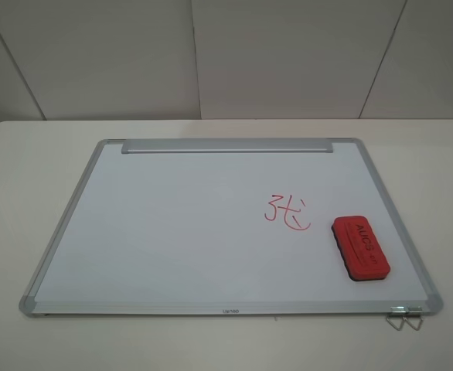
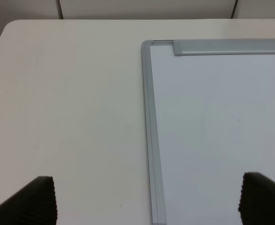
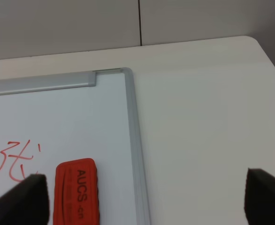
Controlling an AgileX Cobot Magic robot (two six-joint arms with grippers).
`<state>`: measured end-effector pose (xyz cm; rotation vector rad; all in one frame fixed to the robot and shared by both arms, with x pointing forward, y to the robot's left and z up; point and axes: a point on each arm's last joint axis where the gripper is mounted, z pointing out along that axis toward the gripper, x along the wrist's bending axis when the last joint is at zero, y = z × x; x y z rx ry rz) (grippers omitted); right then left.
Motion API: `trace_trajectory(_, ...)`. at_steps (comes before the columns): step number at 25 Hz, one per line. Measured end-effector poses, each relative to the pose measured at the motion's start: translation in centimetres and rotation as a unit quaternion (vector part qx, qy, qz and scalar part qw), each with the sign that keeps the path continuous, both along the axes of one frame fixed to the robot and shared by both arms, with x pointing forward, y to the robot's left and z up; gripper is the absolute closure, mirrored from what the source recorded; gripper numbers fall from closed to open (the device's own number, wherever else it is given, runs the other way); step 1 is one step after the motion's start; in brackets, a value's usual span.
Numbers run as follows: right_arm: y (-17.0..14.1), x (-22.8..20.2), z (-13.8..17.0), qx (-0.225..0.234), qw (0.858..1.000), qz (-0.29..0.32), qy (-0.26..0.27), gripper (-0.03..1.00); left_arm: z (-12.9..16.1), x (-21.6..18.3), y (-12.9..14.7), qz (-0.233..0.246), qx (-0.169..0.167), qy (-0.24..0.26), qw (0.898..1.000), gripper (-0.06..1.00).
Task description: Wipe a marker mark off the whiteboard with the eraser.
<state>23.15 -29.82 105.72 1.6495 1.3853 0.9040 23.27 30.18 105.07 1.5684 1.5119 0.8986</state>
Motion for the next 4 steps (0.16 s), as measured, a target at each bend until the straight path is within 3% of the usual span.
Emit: trace_trajectory(4,0.00,0.00,0.00,0.000,1.000,0.000,0.000,0.23,0.00,0.00,0.00,0.000,0.000,0.000,1.000,0.17)
